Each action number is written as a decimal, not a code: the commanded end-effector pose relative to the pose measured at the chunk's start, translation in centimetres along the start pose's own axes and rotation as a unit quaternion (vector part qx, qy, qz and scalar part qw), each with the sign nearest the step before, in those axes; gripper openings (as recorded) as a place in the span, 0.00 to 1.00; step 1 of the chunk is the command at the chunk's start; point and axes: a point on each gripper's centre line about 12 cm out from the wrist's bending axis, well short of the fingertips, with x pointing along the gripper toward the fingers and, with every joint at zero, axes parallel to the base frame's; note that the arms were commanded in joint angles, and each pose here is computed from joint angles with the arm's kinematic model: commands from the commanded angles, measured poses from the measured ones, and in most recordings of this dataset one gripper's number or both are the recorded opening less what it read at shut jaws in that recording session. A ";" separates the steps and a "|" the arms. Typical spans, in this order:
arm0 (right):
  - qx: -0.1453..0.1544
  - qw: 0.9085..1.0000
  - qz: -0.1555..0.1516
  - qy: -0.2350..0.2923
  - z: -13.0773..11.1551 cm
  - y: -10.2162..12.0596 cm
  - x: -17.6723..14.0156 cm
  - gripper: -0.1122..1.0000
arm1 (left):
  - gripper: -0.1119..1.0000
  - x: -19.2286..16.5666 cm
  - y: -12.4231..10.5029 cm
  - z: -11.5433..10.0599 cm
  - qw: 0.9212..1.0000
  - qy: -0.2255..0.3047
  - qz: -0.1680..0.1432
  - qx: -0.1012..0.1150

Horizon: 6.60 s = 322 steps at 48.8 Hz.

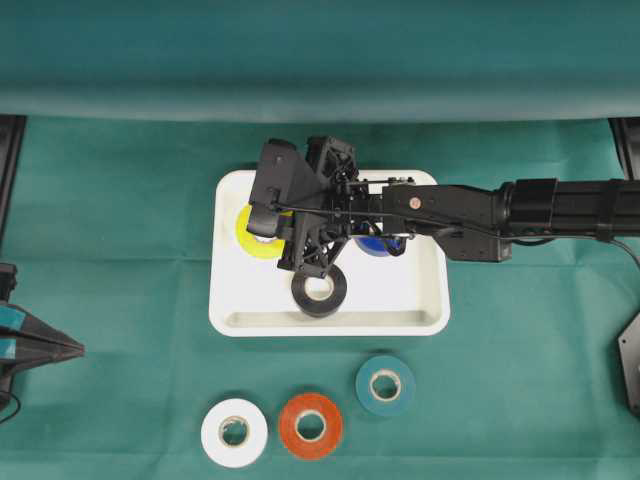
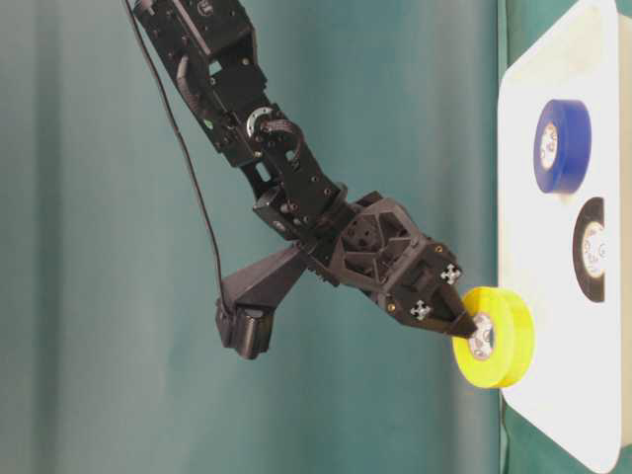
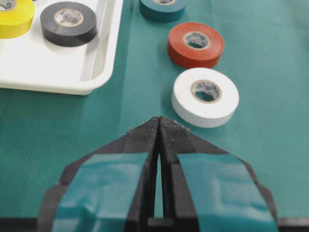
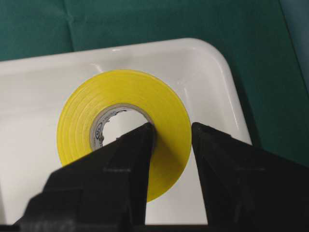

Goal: Put the tape into the white case with the right arm.
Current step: 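Carry the yellow roll into the tray's left side and lower it, then open the right gripper and withdraw it to the right side, then move the right gripper down onto the teal tape roll's core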

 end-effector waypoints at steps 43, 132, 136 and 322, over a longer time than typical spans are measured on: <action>0.001 1.000 -0.009 0.000 -0.2 -0.8 -3.7 0.69 | 0.10 0.0 0.0 0.5 1.000 -0.007 0.000 -0.001; 0.020 0.995 0.061 -0.071 -20.4 -0.4 -23.3 0.69 | 0.10 0.0 0.0 0.6 1.000 -0.007 0.000 -0.001; 0.006 0.994 0.079 -0.074 -20.5 0.4 -23.4 0.69 | 0.10 0.0 0.0 0.6 1.000 -0.006 0.001 -0.001; -0.138 0.969 0.202 0.046 -16.0 13.6 -10.1 0.12 | 0.10 0.0 0.0 0.5 1.000 -0.006 0.001 -0.001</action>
